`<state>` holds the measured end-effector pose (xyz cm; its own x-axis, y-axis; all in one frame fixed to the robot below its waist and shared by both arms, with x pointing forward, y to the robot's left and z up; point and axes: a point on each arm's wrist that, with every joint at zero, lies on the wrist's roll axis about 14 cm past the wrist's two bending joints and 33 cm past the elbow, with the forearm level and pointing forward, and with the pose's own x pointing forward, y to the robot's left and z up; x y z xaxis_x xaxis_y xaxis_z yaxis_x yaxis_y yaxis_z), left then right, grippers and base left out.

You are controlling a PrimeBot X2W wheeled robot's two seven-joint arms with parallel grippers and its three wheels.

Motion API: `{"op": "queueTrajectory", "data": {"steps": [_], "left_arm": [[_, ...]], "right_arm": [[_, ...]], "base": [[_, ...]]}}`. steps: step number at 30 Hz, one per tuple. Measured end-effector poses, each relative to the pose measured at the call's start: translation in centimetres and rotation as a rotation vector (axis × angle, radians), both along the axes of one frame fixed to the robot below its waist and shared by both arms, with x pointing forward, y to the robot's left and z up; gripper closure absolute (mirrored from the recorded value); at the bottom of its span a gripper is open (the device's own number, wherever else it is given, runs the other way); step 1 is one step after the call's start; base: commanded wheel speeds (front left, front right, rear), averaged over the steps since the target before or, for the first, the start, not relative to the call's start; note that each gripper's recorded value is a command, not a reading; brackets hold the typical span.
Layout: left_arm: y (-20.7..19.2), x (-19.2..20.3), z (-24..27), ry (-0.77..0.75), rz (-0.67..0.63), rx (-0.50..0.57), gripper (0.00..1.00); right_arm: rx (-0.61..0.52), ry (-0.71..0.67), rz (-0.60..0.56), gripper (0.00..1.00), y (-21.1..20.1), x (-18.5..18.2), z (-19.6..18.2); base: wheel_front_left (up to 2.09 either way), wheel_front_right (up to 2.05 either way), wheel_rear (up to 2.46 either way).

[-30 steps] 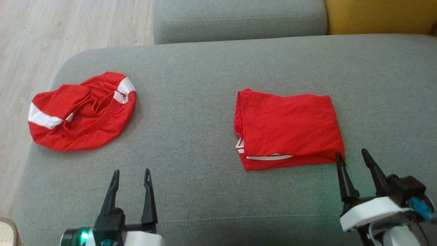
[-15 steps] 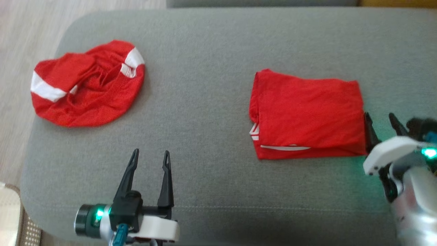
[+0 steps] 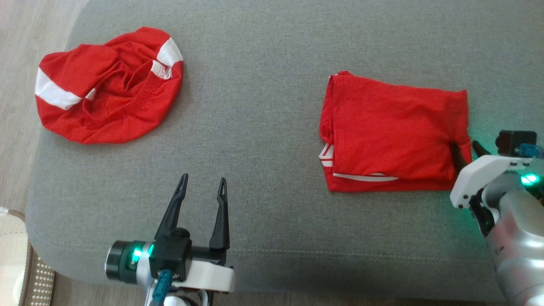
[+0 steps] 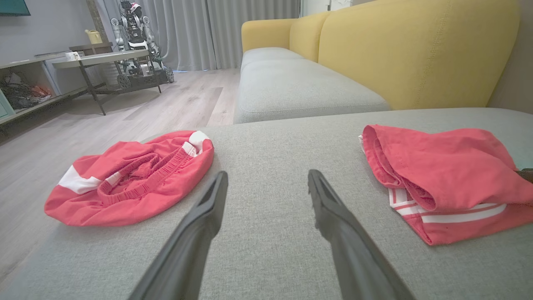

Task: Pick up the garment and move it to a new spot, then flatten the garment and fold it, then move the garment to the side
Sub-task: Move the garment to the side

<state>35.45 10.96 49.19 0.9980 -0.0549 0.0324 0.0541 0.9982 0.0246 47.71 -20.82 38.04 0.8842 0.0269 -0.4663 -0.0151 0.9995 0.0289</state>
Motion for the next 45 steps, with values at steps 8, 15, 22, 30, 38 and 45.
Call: {"op": "queueTrajectory", "data": {"steps": [8, 15, 22, 30, 38, 45], "left_arm": [[-0.2, 0.6, -0.3, 0.008, -0.001, -0.003, 0.0], [-2.0, 2.1, -0.8, 0.015, -0.06, -0.02, 0.0], [-4.3, 4.4, -1.0, 0.006, -0.126, -0.044, 0.0], [-6.9, 6.4, -1.7, 0.004, -0.197, -0.08, 0.0], [-8.3, 7.5, -2.8, 0.023, -0.232, -0.099, 0.0], [-8.5, 8.5, -3.4, 0.023, -0.236, -0.103, 0.0]], "right_arm": [[-0.003, 0.021, 0.008, 1.0, -0.2, 1.1, -0.1], [-0.097, -0.1, -0.029, 1.0, -4.8, 4.2, 3.4], [-0.246, -0.177, -0.106, 1.0, -12.0, 6.1, 7.4], [-0.401, -0.211, -0.181, 1.0, -18.6, 5.9, 10.6], [-0.512, -0.217, -0.202, 1.0, -21.7, 5.6, 12.5], [-0.572, -0.189, -0.214, 0.91, -22.9, 6.0, 12.1]], "base": [[0.0, 0.0, 0.0], [0.0, 0.0, 0.0], [0.0, 0.0, 0.0], [0.0, 0.0, 0.0], [0.0, 0.0, 0.0], [0.0, 0.0, 0.0]]}}
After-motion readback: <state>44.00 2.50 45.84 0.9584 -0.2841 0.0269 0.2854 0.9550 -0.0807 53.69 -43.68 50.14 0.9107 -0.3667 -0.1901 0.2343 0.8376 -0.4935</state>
